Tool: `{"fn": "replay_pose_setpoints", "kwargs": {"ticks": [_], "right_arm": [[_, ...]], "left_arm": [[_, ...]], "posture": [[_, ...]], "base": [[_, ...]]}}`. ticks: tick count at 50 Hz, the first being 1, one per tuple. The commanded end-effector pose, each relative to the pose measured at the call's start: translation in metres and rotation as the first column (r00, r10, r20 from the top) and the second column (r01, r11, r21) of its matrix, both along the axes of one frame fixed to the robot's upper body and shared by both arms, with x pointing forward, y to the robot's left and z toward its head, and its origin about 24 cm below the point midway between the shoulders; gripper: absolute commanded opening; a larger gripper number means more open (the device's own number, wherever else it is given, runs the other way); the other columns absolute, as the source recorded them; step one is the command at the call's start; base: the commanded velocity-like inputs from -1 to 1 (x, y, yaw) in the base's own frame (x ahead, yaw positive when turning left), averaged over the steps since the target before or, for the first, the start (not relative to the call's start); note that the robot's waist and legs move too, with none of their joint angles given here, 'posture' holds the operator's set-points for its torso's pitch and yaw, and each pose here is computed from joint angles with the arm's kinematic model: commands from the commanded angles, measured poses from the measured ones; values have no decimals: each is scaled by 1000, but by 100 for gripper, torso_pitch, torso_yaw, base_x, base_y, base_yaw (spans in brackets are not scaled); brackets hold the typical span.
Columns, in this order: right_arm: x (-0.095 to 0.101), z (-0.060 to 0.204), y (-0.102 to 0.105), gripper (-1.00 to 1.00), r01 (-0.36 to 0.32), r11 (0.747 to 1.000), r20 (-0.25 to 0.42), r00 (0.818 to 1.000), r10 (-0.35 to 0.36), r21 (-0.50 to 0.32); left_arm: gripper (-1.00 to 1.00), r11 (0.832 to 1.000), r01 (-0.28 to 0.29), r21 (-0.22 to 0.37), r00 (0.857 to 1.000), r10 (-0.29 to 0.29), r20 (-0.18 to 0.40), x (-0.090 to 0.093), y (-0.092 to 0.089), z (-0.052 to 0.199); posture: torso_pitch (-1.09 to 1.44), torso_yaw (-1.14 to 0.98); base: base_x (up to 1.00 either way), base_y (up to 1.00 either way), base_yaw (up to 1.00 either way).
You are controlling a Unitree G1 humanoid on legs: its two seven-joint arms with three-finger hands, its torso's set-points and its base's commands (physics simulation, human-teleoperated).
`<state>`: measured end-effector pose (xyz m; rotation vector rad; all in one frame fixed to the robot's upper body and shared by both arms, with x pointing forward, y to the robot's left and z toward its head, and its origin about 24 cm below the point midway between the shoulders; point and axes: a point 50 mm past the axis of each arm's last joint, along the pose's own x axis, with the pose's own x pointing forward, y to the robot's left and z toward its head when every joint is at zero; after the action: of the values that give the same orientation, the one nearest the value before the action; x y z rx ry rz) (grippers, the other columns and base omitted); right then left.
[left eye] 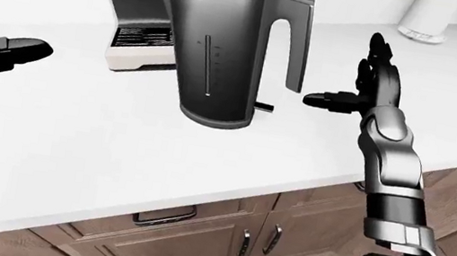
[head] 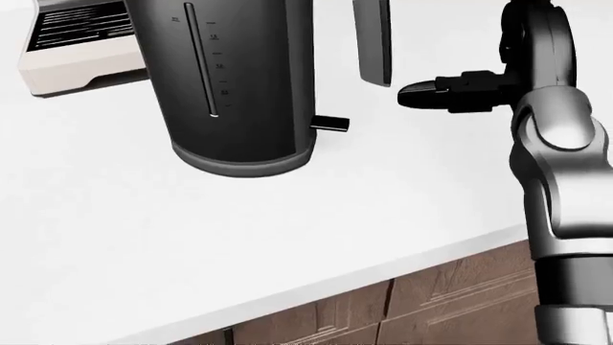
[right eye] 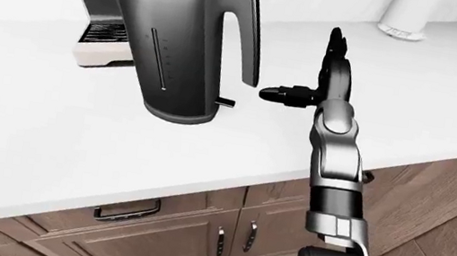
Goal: Press down the lever to turn on the electric kettle.
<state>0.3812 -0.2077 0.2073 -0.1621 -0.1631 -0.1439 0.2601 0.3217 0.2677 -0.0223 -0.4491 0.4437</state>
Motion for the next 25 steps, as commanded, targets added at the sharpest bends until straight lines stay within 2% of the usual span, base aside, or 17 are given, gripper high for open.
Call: {"fn": "replay_pose_setpoints", "kwargs": {"ticks": [1, 11, 25], "right_arm": [[-2, 23, 1, 100, 2, 1000, 104, 995, 1, -22], [3, 19, 9, 100, -7, 999, 91, 996, 11, -46], [16, 10, 18, 100, -3, 999, 68, 998, 5, -37]], "left_arm": [[100, 999, -9, 39, 997, 5, 82, -8, -1, 18], [100, 999, -9, 38, 996, 6, 84, -8, -1, 19], [100, 999, -10, 37, 996, 7, 84, -8, 0, 18]], "posture": [[0, 0], [0, 0], [0, 0]], "base": [[0, 0, 0], [0, 0, 0], [0, 0, 0]]}}
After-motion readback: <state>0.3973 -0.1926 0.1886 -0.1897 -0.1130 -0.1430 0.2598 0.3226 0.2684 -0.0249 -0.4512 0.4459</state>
